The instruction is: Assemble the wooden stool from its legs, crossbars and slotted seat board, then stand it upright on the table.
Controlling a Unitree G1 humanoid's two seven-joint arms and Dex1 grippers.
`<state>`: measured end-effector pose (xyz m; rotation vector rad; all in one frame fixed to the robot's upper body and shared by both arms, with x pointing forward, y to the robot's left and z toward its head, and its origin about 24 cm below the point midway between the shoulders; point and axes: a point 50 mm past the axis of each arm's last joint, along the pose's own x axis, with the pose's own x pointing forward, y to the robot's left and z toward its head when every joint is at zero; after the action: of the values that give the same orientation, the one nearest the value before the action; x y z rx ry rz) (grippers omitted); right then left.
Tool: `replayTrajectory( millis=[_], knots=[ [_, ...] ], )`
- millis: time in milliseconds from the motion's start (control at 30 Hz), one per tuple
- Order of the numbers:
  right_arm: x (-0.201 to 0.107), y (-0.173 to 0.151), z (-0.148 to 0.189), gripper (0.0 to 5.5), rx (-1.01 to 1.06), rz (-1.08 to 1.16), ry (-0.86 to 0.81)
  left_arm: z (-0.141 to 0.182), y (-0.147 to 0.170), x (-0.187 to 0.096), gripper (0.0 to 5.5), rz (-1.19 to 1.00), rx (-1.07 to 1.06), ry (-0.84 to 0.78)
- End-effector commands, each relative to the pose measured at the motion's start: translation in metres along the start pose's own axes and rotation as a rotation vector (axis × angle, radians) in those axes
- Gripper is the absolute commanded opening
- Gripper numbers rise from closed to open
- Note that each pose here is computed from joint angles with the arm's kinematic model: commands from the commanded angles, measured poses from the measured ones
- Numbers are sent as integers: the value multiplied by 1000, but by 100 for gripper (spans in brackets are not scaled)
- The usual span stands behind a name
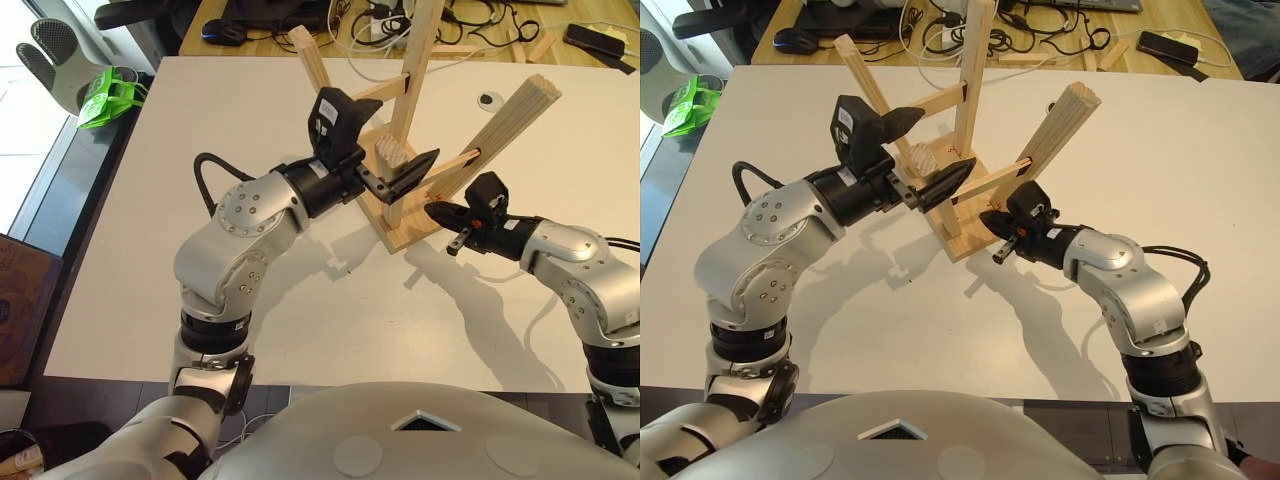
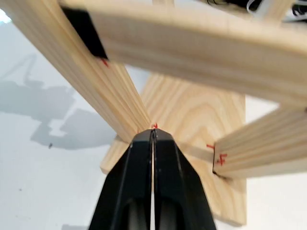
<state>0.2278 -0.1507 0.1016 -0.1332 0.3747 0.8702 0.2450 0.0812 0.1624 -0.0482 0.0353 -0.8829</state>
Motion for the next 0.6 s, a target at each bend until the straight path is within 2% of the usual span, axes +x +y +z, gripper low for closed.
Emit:
replayTrajectory(
  millis=[33,200,367,500,600],
  knots=[
    [-19,-11,14,2,-10,35,-22,1,-12,17,540,-55,4,35],
    [-68,-52,46,2,-45,-1,-38,-12,-36,51,540,-158,-54,153],
    [-96,-75,94,2,-11,-76,-289,-12,-40,82,540,-126,-30,180],
    [-100,-93,130,2,61,-206,-607,-1,-62,121,540,-145,9,148],
    [-78,-88,137,2,100,-191,-658,16,-78,141,540,-165,48,91]
  ],
)
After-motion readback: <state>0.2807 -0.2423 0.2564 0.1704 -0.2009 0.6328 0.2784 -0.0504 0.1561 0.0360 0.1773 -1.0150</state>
